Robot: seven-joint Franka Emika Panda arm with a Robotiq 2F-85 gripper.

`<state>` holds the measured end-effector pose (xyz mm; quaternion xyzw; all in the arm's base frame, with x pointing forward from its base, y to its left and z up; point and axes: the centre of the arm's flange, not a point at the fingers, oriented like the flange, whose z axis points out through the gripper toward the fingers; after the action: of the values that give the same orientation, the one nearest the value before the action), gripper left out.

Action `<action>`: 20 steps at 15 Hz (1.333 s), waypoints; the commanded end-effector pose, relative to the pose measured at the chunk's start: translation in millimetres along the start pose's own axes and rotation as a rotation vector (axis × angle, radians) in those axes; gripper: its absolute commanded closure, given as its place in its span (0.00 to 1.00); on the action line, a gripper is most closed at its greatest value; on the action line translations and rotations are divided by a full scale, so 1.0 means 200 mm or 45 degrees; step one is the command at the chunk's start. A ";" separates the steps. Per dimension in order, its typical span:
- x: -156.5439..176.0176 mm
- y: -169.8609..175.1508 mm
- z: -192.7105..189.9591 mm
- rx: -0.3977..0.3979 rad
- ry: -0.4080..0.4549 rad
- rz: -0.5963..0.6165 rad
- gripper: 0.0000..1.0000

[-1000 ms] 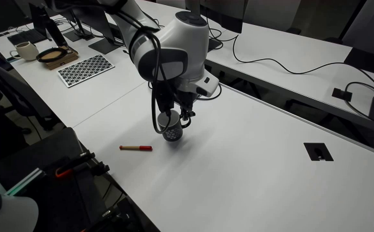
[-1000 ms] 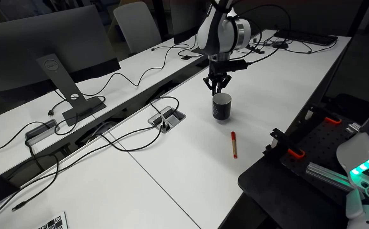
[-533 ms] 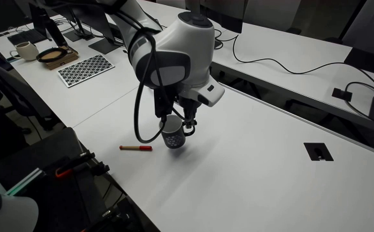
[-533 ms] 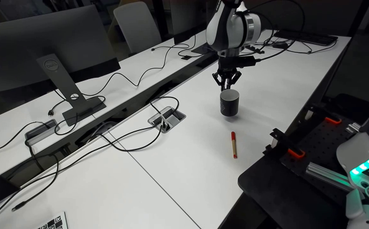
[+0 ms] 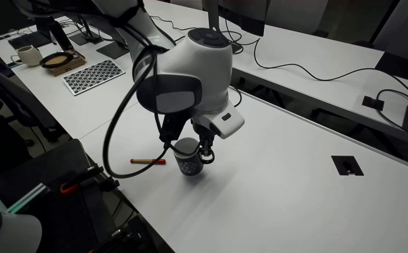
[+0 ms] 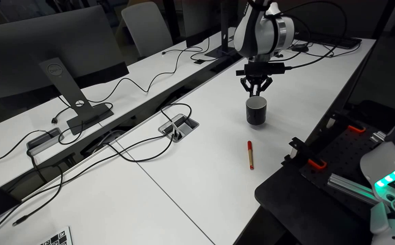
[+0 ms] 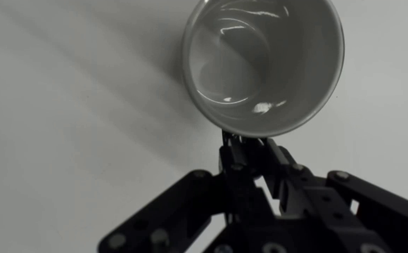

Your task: Move the mug slightly to the right

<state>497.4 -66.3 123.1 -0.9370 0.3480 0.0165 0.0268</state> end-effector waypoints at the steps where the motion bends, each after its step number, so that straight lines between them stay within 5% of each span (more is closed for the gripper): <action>1: -0.04 0.10 0.00 0.028 0.042 0.090 0.96; 11: -0.15 0.33 0.29 0.143 0.006 0.295 0.96; 20: -0.14 0.37 0.27 0.214 -0.005 0.321 0.96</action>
<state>433.1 -102.5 74.9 -0.8774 0.4699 -0.0043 0.0969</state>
